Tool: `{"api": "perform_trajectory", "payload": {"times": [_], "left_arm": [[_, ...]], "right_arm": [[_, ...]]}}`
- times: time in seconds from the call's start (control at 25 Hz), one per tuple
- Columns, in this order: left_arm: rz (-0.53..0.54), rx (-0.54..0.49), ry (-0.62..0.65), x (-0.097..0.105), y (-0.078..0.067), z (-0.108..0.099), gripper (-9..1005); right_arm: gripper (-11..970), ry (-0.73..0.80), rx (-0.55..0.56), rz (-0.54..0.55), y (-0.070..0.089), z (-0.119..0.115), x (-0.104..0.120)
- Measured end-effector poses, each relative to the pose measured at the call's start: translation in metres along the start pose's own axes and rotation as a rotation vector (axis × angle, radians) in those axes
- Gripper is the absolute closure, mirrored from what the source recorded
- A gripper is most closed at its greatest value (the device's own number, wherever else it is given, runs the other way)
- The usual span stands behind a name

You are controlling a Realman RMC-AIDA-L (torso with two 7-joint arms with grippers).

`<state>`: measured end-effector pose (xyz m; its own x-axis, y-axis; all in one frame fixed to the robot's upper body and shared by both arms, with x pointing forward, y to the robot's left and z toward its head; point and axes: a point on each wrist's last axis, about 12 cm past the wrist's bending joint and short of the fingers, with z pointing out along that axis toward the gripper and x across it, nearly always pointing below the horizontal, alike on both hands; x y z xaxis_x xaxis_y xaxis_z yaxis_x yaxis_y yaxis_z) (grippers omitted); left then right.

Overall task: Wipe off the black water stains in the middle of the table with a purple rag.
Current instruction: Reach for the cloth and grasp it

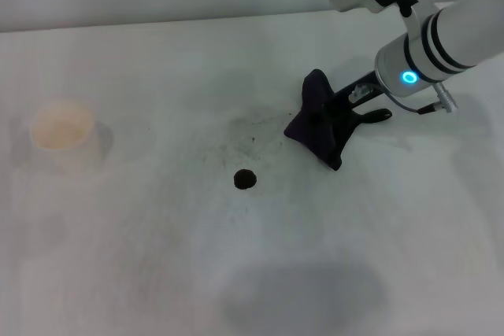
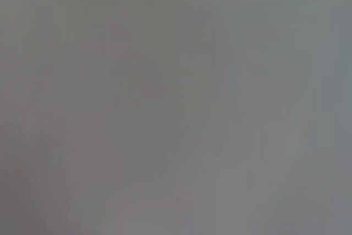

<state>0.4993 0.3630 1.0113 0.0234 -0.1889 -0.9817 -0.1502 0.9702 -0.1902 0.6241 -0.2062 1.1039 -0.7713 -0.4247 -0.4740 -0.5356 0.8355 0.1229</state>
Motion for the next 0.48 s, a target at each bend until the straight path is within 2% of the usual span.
{"api": "perform_trajectory", "payload": {"times": [0.28,0.48], "left_arm": [[-0.003,-0.003,0.002,0.0009,-0.0003,-0.0007,119],[-0.004,-0.002,0.005,0.0018,-0.0012,-0.0012,119]], "right_arm": [[320,0.013,-0.004,0.027,-0.0037,0.0047,0.0070],[456,-0.006,0.011,0.016,-0.0061,0.0063,0.0076]]}}
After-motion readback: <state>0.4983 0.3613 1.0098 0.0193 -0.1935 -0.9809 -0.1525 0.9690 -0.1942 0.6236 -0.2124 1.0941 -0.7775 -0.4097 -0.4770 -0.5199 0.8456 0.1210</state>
